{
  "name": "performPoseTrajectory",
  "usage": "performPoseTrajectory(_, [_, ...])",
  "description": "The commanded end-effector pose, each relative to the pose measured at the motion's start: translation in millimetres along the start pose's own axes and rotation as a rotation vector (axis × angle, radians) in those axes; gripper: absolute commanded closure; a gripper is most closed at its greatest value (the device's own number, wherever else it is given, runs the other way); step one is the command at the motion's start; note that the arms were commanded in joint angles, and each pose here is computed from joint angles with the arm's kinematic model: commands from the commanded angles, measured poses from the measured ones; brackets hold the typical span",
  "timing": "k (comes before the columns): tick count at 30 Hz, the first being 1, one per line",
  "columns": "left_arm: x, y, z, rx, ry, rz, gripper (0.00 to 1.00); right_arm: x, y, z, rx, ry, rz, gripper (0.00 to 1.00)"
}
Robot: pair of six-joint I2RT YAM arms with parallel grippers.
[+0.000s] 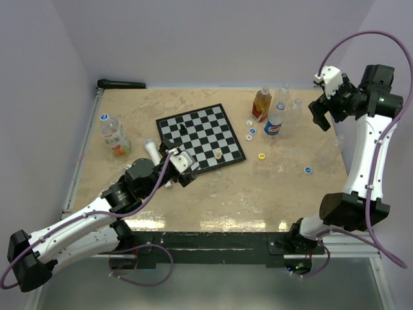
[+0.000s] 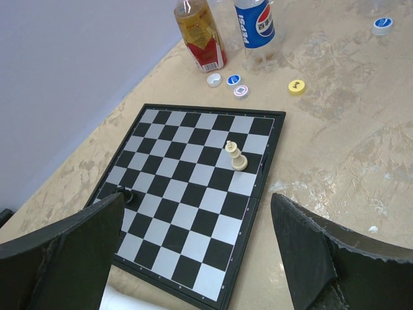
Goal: Unscrew the bottle caps
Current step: Pick up the plastic bottle at the center of the board.
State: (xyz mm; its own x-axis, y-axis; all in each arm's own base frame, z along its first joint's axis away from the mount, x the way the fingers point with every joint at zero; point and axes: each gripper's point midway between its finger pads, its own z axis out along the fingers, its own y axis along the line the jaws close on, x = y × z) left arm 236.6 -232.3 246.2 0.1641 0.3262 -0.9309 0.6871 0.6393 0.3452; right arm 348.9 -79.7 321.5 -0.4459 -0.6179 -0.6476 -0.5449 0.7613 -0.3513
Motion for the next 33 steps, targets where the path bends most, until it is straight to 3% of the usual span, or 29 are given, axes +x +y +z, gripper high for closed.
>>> performPoseTrajectory(1, [-8,7,-3,-0.024,-0.024,0.008,0.00,-46,21,-21,-0.007,-0.124,-0.023,0.02])
performPoseTrajectory(12, [-11,13,-4,-0.061,-0.024,-0.022,0.00,-98,128,-30,-0.296,-0.396,-0.146,0.02])
performPoseTrajectory(21, [-33,28,-19,-0.142,-0.053,-0.235,0.00,-90,196,-27,-0.556,-0.592,-0.146,0.02])
performPoseTrajectory(26, [-18,42,-34,-0.218,0.074,-0.238,0.00,-66,230,-15,-0.720,-0.638,-0.177,0.02])
performPoseTrajectory(33, [3,68,-54,-0.340,0.284,-0.110,0.00,-36,259,3,-0.822,-0.692,-0.258,0.02])
